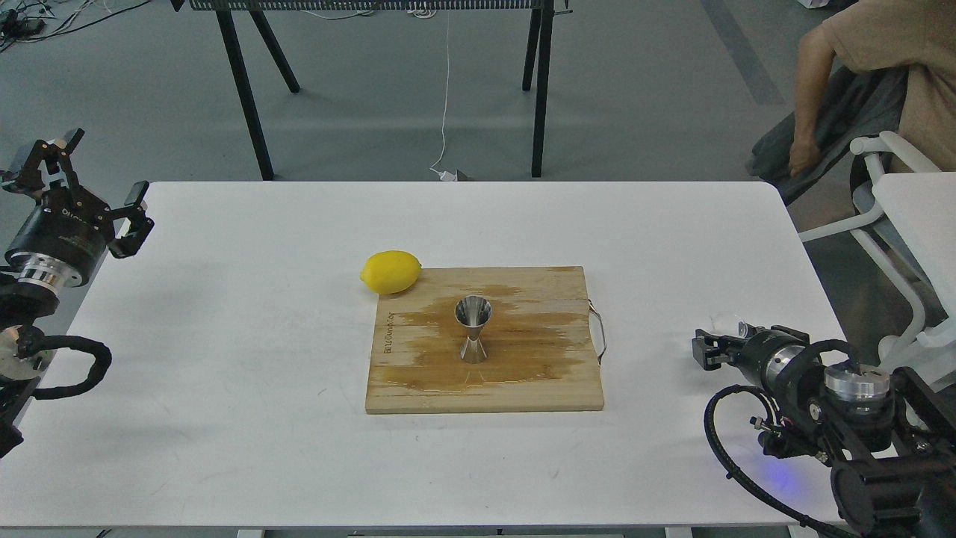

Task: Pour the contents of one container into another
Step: 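Move the right gripper down beside the clear glass and grasp it, then lift the clear glass with the right gripper over the jigger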

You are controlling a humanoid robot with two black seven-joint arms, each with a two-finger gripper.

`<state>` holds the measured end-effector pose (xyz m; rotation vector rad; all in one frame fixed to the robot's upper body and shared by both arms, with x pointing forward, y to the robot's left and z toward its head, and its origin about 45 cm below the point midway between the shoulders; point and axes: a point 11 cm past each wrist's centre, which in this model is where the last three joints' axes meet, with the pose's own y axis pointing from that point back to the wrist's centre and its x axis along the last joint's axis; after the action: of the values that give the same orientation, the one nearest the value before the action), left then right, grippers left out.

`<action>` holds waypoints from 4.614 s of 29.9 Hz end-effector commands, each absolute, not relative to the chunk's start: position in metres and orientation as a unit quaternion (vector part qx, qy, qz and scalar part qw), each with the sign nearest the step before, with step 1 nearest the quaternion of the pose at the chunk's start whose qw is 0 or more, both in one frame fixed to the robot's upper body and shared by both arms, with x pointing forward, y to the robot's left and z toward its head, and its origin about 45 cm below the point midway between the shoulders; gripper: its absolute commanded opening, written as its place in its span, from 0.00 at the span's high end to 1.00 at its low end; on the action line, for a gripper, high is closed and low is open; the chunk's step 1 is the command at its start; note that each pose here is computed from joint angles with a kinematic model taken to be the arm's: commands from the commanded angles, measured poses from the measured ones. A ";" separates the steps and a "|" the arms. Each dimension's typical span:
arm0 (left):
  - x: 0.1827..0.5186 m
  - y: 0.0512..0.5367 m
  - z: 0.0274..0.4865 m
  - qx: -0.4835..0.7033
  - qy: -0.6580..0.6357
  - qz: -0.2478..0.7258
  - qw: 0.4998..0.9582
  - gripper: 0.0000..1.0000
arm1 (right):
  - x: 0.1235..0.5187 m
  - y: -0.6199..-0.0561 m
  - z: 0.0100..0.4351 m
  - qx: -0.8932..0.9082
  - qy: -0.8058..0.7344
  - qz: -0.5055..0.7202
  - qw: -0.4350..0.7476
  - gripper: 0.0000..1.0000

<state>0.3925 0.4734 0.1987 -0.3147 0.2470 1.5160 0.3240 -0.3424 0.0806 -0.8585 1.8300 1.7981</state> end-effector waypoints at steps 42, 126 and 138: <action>0.391 0.478 0.197 -0.138 0.110 0.687 0.704 0.02 | 0.320 -0.334 0.074 -0.323 0.674 0.636 0.192 0.54; 0.392 0.471 0.191 -0.138 0.117 0.684 0.706 0.02 | 0.335 -0.081 0.185 -0.851 0.496 0.123 -0.122 0.59; 0.392 0.472 0.192 -0.138 0.117 0.685 0.705 0.02 | 0.335 -0.074 0.184 -0.861 0.479 0.089 -0.145 0.59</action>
<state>0.3917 0.4715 0.1912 -0.3061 0.2603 1.5227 0.3343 -0.0742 0.1854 -2.9802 1.6578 0.3217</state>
